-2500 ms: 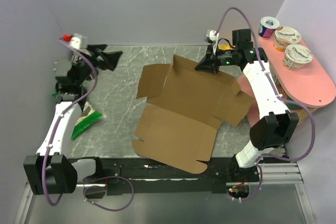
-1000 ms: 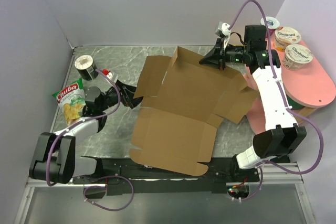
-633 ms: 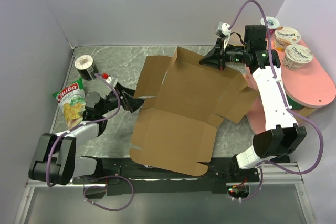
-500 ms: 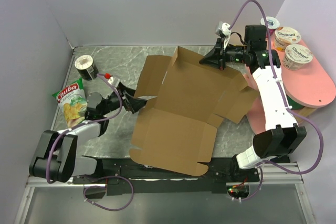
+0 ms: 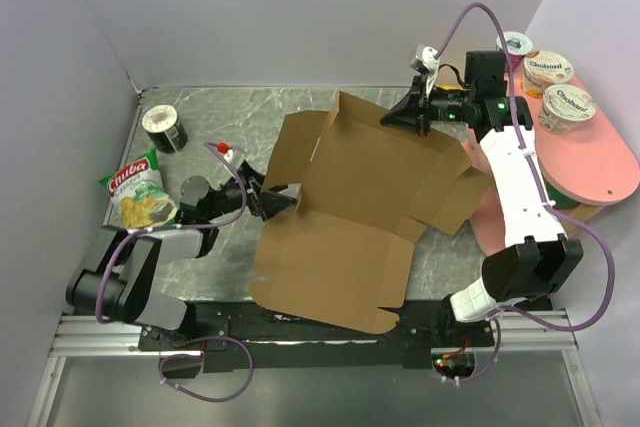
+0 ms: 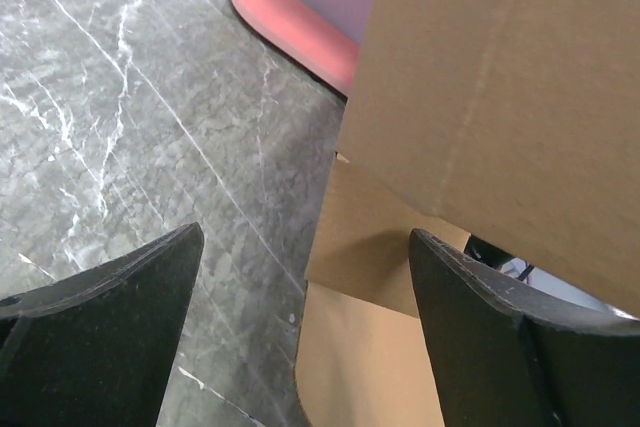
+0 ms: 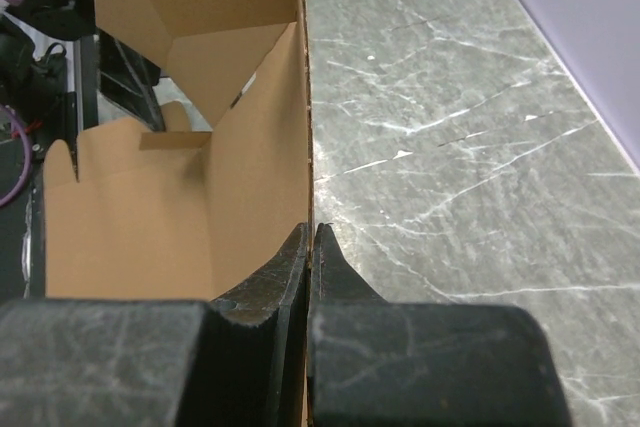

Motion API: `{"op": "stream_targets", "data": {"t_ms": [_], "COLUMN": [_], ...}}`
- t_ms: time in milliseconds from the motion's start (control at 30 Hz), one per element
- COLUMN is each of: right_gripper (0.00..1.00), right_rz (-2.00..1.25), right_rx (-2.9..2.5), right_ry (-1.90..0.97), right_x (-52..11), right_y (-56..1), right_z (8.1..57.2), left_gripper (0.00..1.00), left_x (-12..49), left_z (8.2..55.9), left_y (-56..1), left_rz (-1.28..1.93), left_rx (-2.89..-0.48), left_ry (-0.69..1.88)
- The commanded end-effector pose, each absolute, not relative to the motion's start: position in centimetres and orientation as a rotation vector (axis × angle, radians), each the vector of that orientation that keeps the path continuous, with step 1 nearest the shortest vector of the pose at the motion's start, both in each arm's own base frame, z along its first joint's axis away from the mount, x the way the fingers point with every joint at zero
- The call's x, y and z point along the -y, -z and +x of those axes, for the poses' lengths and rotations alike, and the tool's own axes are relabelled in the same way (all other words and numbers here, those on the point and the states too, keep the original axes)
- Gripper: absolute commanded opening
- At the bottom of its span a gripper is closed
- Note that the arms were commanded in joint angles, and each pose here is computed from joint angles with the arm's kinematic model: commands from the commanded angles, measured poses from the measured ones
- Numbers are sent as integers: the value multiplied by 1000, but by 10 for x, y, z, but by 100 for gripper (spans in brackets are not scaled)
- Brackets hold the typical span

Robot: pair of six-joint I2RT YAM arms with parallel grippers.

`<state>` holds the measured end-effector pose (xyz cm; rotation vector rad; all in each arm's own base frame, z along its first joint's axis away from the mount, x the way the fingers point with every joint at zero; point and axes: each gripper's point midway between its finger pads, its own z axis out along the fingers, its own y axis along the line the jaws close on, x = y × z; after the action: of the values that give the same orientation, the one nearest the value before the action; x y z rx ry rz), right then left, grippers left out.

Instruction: Fold the paper box

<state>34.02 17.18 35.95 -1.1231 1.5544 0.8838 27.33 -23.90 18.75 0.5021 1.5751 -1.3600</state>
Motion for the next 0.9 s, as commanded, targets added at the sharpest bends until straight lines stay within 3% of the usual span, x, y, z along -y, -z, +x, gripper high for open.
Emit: {"op": "stream_targets", "data": {"t_ms": [0,533,867], "right_gripper": [0,0,0], "right_rz": [-1139,-1150,-1160], "right_rx": [-1479,-1474,-1497], "right_ry": [-886,-975,-1031], "right_x": [-174,-179,-180], "right_y": [-377,-354,-348], "right_z": [332,322,321], "left_gripper": [89,84,93], "left_x": [251,270,284], "left_z": [276,307,313], "left_y": [-209,-188,-188], "left_rz": [579,458,574], "left_rx": [-1449,-1375,-1320], "left_ry": [1376,1459,1460]}}
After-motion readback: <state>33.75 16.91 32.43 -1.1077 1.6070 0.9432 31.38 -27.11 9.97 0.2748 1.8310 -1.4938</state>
